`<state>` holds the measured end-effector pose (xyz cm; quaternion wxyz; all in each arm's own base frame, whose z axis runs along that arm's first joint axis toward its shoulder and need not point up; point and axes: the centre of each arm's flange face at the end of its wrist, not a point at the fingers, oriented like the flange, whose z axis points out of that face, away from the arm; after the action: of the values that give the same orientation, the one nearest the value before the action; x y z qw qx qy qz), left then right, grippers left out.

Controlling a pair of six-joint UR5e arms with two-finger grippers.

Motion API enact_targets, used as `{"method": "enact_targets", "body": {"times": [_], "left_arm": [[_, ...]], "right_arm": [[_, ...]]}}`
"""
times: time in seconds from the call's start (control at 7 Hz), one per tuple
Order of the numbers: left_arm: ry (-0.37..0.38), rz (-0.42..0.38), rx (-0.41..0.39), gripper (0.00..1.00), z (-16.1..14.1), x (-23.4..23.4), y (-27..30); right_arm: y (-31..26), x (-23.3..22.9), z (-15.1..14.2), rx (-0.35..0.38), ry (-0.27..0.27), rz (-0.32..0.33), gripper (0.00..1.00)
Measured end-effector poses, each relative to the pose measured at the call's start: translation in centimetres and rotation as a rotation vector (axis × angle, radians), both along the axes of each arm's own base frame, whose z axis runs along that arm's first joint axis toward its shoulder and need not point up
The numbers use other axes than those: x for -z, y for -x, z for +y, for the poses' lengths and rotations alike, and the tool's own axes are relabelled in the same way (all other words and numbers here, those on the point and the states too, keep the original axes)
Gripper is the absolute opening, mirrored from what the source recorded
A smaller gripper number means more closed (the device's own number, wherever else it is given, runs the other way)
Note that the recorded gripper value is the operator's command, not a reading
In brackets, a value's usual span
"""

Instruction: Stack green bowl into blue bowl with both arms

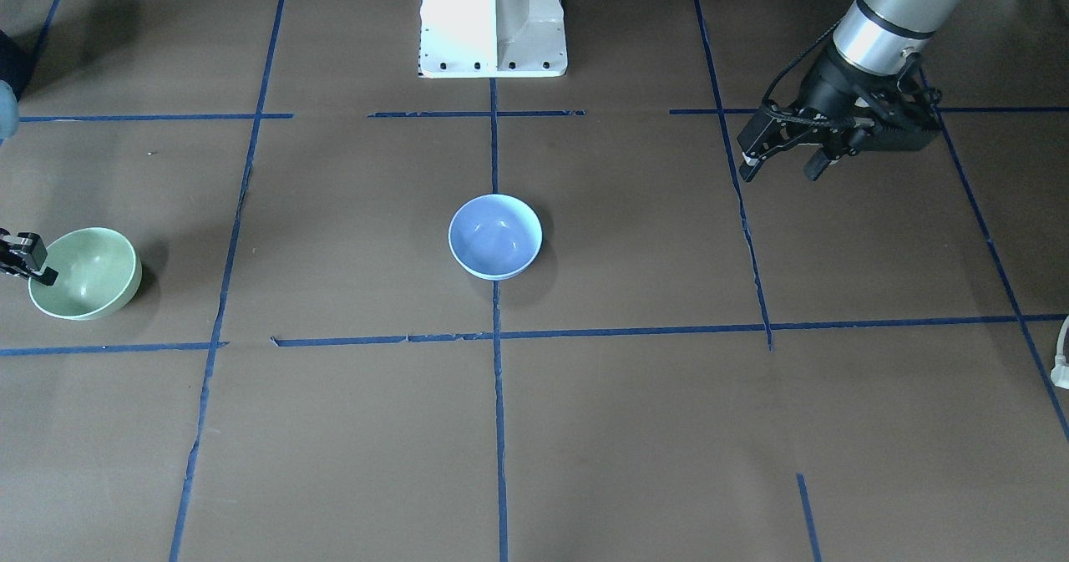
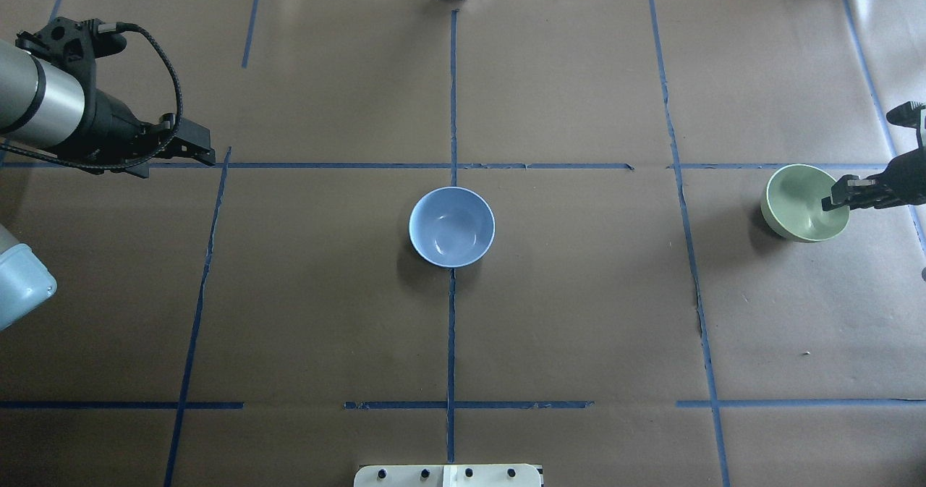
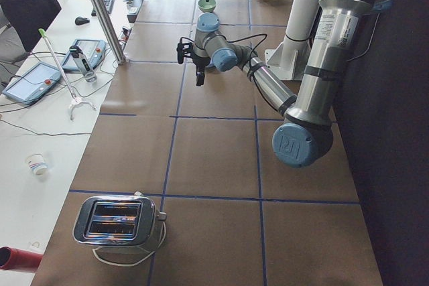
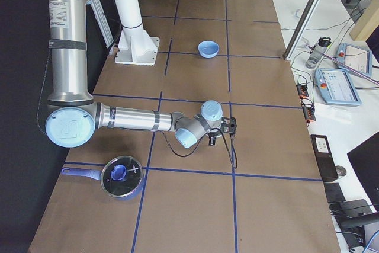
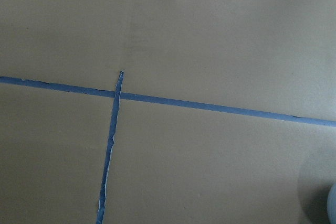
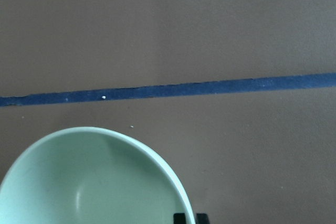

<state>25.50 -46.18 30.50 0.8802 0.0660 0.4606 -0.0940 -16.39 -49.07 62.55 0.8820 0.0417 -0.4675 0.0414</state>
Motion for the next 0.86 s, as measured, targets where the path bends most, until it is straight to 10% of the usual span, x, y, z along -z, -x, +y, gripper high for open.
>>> {"method": "enact_targets", "body": {"times": [0.86], "left_arm": [[-0.205, -0.164, -0.194, 1.00, 0.9, -11.7, 13.9]], "right_arm": [[22.9, 30.5, 1.4, -0.084, 0.105, -0.231, 0.00]]}}
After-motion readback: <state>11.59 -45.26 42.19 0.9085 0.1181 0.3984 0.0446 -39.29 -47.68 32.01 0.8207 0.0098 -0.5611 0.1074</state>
